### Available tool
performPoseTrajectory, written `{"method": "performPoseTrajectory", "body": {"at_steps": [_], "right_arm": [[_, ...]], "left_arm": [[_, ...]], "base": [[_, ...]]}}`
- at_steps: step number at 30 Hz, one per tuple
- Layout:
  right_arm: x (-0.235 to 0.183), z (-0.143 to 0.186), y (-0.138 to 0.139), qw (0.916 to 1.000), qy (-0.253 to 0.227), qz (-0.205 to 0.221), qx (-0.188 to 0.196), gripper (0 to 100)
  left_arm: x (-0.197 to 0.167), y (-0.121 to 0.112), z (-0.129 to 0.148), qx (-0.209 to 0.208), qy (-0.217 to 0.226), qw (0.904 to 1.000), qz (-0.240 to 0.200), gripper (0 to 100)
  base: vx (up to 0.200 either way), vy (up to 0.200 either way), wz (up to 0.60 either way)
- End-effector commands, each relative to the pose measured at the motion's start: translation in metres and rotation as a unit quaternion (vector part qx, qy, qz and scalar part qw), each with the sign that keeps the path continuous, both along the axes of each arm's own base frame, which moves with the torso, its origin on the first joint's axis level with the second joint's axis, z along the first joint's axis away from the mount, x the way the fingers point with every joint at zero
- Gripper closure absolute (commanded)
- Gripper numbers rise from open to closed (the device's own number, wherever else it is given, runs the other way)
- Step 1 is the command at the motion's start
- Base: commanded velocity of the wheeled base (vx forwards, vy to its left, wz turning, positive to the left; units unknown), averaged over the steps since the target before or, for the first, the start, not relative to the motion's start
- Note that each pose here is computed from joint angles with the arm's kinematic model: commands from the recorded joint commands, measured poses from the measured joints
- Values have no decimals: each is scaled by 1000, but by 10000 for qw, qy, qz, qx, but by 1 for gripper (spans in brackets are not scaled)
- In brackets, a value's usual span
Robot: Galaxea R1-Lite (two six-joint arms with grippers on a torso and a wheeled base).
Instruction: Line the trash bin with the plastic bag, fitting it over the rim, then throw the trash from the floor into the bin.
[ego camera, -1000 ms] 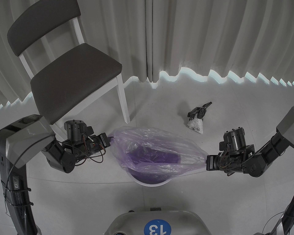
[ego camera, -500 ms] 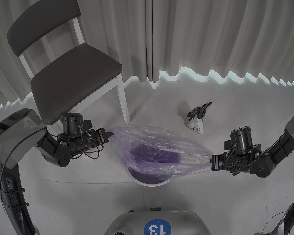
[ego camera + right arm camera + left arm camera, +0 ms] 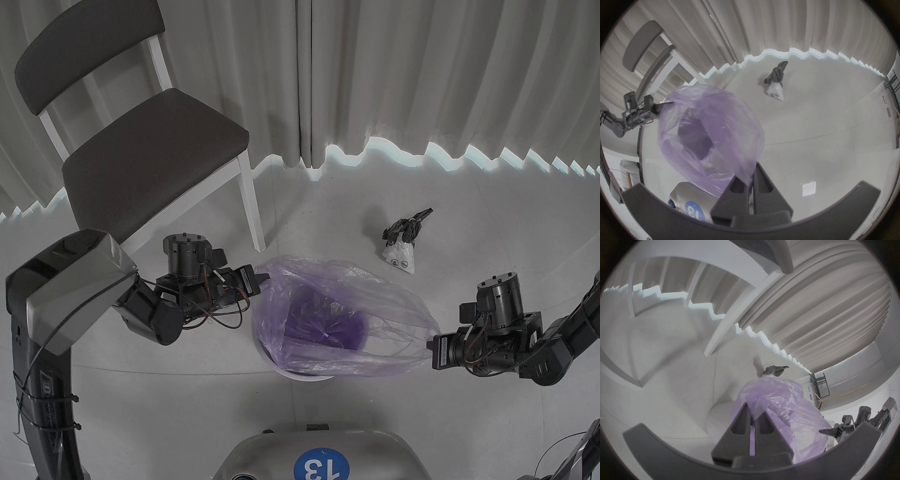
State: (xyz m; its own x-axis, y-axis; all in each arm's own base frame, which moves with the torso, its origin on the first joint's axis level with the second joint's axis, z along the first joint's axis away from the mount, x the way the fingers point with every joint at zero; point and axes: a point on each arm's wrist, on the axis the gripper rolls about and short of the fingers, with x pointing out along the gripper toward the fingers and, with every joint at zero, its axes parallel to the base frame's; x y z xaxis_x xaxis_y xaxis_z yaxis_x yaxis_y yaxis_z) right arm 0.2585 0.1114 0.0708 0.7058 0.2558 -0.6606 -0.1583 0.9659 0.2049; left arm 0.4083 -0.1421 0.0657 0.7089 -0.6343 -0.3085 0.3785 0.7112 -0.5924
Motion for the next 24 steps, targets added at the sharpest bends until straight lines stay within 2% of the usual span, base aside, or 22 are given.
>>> {"method": "performPoseTrajectory", "body": {"at_steps": [1, 8, 19, 24], "right_arm": [[-11, 7, 5, 9998, -92, 153, 39, 100], [-21, 7, 14, 9994, -77, 338, 2, 100], [-25, 7, 32, 9981, -72, 613, 36, 100], [-32, 4, 38, 9971, 94, 752, -22, 100]], "left_arm": [[2, -12, -16, 34, 139, 9998, -119, 100], [3, -20, -37, 82, 316, 9993, -198, 100], [20, -14, -66, -32, 361, 9993, -22, 100], [30, -16, -56, -106, 143, 9998, -18, 100]], "base": [[0, 0, 0], [0, 0, 0], [0, 0, 0], [0, 0, 0]]}}
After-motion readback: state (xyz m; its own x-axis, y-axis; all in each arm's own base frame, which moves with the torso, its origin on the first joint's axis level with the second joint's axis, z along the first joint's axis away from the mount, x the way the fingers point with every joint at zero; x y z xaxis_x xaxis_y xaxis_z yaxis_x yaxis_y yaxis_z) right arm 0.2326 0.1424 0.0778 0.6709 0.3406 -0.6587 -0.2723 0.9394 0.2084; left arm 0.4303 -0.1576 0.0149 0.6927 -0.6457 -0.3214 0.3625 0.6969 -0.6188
